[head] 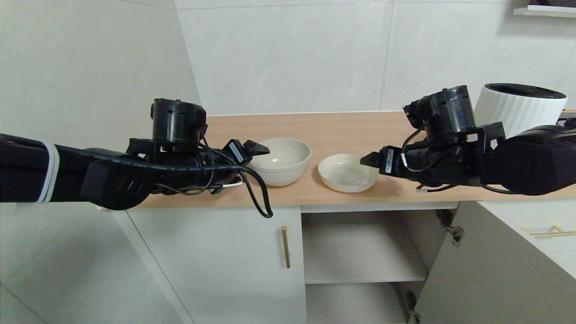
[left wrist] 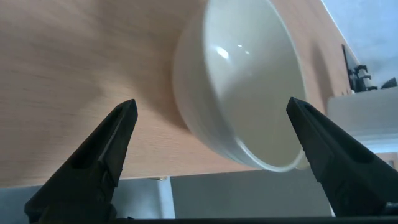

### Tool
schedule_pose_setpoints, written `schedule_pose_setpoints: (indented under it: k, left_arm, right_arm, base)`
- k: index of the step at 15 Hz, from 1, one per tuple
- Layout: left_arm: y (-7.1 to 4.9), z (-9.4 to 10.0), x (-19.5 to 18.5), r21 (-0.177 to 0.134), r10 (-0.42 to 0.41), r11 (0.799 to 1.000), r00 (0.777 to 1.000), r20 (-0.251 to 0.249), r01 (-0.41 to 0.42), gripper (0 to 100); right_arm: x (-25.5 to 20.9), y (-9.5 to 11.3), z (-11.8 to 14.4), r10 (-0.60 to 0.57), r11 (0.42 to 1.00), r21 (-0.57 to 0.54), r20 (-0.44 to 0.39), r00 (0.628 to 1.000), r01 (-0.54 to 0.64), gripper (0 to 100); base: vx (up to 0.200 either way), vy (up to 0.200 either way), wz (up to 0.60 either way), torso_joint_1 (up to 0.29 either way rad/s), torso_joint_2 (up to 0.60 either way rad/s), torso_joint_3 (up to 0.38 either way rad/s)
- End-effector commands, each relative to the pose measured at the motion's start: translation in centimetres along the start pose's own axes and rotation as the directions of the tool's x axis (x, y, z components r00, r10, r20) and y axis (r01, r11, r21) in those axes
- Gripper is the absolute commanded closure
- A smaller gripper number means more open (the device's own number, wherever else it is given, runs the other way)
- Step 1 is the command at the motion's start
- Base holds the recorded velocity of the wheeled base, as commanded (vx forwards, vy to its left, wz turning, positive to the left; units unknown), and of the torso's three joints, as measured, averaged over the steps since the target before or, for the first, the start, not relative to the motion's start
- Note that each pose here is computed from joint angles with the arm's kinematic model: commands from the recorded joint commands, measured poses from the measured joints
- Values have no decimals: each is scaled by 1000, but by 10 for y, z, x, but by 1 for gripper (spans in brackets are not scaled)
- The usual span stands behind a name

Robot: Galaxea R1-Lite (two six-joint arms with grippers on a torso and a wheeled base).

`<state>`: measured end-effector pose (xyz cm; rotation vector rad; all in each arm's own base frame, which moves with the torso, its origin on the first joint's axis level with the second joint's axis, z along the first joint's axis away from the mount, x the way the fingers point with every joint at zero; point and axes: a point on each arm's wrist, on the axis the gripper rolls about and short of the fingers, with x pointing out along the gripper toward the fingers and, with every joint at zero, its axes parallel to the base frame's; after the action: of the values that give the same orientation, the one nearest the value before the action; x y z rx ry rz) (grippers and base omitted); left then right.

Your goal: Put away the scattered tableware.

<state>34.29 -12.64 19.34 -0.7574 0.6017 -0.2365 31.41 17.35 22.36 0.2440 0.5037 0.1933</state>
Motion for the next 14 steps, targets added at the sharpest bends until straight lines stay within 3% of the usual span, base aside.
schedule_pose_setpoints:
  k: [1, 2, 3, 11, 14]
  left_arm:
    - [2, -1, 3, 0, 6, 1000, 1000, -5, -6, 0]
    - [2, -1, 3, -2, 7, 1000, 1000, -4, -7, 0]
    - [3, -2, 5, -1, 19, 1000, 1000, 0, -19, 100]
    - [-4, 3, -5, 3, -1, 1000, 1000, 26, 1, 100]
    - [-7, 4, -13, 6, -13, 1000, 999, 33, 13, 100]
  right_arm:
    - [0, 0, -1, 0, 1000, -2, -2, 1000, 0, 0]
    - [0, 0, -1, 0, 1000, -2, -2, 1000, 0, 0]
    - [0, 0, 0, 1, 1000, -2, -1, 1000, -1, 0]
    - [1, 0, 0, -4, 1000, -8, 1, 1000, 4, 0]
    - [5, 1, 3, -61, 998, -10, 27, 998, 61, 0]
  base:
    - [0, 0, 0, 0, 0, 0]
    - [0, 0, 0, 0, 0, 0]
    - [0, 0, 0, 0, 0, 0]
    - [0, 0, 0, 0, 0, 0]
    - [0, 0, 0, 0, 0, 0]
